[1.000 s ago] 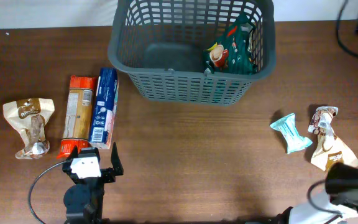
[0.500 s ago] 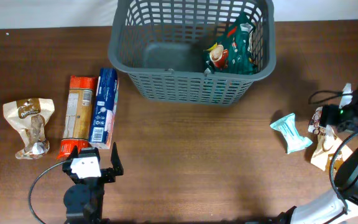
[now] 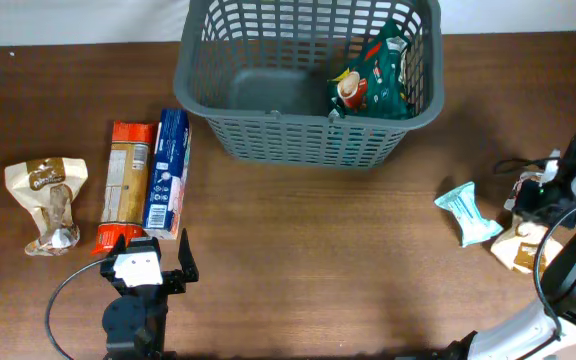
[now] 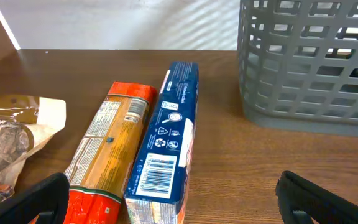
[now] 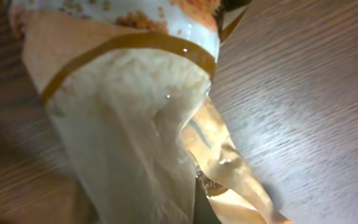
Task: Pack container
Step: 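Grasp the tan pouch on the right with the right gripper, then drop the tan pouch into the basket with the right gripper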
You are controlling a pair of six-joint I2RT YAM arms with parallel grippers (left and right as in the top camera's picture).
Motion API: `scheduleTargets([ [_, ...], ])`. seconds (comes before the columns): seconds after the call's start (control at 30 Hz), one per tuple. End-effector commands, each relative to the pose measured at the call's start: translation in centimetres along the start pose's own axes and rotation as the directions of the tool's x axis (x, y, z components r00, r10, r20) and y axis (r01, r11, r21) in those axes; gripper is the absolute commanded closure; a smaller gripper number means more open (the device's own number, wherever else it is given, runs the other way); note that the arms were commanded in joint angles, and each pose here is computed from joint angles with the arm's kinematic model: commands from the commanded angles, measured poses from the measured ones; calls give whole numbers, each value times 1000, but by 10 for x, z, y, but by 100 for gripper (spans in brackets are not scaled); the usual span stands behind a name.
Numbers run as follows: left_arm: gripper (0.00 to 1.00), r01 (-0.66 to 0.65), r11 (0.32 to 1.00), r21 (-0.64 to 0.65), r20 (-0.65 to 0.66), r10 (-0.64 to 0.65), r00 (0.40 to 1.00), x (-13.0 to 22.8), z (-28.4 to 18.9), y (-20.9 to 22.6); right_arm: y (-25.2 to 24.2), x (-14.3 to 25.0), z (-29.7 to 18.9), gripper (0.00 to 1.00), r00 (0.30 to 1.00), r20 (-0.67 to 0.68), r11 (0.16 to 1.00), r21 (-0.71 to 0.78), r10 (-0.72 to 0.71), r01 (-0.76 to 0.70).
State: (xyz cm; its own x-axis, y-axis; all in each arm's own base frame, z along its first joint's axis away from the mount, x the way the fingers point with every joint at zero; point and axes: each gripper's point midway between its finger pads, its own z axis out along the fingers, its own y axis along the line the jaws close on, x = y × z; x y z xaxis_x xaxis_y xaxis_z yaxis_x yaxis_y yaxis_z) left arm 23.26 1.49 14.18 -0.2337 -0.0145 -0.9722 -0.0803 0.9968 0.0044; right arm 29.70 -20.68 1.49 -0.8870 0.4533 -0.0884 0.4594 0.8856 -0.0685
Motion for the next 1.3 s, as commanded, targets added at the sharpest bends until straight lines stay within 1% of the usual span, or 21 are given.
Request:
scheduleTargets([
  [0.0,1,10,1000,-12,1,-10,1000,1,0,2,14,-59,-52,96,984,153,988,-135,90,-70],
  [0.03,1,10,1000,-12,1,-10,1000,1,0,2,16,-67,-63,96,980,177,986,-155,92,-65],
  [0.1,1,10,1000,-12,1,-10,1000,1,0,2,23,-104,-118,96,951,295,976,-215,93,-29],
  [0.13,1,10,1000,-12,1,-10,1000,1,0,2,26,-126,-163,97,919,385,974,-226,86,4],
  [0.17,1,10,1000,-12,1,-10,1000,1,0,2,29,-135,-183,97,901,425,974,-227,81,20],
  [0.23,1,10,1000,-12,1,-10,1000,1,0,2,54,-154,-264,97,818,573,951,-281,56,131],
  [0.3,1,10,1000,-12,1,-10,1000,1,0,2,92,-155,-328,96,734,678,890,-354,33,287],
  [0.37,1,10,1000,-12,1,-10,1000,1,0,2,127,-145,-376,96,666,746,832,-378,14,406],
  [0.43,1,10,1000,-12,1,-10,1000,1,0,2,164,-128,-419,96,617,786,786,-394,20,476],
  [0.47,1,10,1000,-12,1,-10,1000,1,0,2,189,-117,-438,97,605,796,752,-418,33,509],
  [0.53,1,10,1000,-12,1,-10,1000,1,0,2,226,-98,-461,96,599,799,694,-460,51,554],
  [0.63,1,10,1000,-12,1,-10,1000,1,0,2,285,-73,-476,96,587,809,608,-481,30,631],
  [0.67,1,10,1000,-12,1,-10,1000,1,0,2,300,-68,-477,96,586,810,603,-480,25,637],
  [0.73,1,10,1000,-12,1,-10,1000,1,0,2,345,-53,-477,96,566,824,606,-454,7,653],
  [0.87,1,10,1000,-12,1,-10,1000,1,0,2,402,-34,-469,97,557,830,614,-436,-7,658],
  [0.97,1,10,1000,-12,1,-10,1000,1,0,2,451,-28,-436,96,585,811,664,-427,-20,614],
  [1.0,1,10,1000,-12,1,-10,1000,1,0,2,469,-27,-420,96,589,807,663,-419,-41,620],
  [1.1,1,10,1000,-12,1,-10,1000,1,0,2,498,-29,-388,97,606,792,660,-416,-75,625],
  [1.17,1,10,1000,-12,1,-10,1000,1,0,2,514,-33,-356,96,655,751,674,-441,-85,593],
  [1.27,1,10,1000,-12,1,-10,1000,1,0,2,529,-32,-322,96,687,715,670,-446,-131,593],
])
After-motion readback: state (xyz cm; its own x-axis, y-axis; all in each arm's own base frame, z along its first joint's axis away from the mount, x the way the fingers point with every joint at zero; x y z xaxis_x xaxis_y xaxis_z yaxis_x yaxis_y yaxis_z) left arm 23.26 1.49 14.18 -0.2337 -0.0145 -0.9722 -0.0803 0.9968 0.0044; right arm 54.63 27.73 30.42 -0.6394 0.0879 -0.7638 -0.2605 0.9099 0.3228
